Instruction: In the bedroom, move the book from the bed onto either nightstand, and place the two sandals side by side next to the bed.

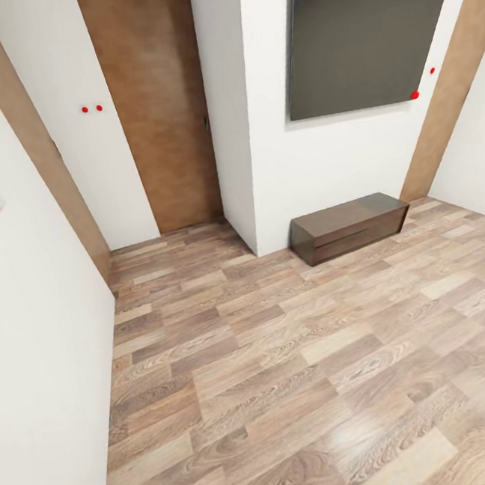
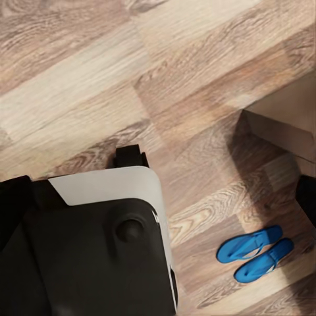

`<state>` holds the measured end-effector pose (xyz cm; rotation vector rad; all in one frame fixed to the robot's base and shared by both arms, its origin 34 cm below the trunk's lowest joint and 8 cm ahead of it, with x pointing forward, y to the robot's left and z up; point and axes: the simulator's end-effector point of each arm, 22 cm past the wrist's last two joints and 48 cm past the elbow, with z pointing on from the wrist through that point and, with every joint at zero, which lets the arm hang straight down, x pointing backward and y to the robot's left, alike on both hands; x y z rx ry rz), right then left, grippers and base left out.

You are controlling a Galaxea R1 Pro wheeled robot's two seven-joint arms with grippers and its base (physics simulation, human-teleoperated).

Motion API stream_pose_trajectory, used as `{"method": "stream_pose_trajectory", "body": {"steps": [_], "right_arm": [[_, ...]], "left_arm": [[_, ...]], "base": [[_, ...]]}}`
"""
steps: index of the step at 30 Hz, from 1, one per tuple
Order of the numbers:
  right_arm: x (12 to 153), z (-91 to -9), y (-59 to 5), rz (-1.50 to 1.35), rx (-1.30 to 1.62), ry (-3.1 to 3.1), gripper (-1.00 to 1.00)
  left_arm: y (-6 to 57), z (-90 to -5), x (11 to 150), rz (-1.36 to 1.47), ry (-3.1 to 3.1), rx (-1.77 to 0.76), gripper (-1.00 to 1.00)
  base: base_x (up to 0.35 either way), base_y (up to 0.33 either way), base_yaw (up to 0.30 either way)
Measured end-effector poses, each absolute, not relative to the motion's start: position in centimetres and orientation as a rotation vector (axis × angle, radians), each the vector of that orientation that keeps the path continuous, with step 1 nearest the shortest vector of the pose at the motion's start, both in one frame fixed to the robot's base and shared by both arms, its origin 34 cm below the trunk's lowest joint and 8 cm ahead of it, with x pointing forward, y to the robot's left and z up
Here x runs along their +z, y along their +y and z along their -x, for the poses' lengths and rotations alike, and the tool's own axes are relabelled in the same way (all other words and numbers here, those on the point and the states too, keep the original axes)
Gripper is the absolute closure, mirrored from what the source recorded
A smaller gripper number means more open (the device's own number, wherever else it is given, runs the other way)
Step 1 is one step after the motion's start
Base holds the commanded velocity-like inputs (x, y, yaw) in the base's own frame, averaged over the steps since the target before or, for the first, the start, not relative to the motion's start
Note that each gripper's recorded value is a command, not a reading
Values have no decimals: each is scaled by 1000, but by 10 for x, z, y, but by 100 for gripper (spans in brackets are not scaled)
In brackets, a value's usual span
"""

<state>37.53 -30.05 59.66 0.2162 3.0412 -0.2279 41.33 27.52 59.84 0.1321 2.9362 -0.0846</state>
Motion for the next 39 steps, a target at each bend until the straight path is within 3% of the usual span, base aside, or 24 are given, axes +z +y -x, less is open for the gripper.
{"method": "stream_pose_trajectory", "body": {"steps": [39], "right_arm": [[613,-398,-300,-218,-217,2980,-100]], "left_arm": [[271,-436,617,-132,2873,-88,-100]], "base": [[94,0,66]]}}
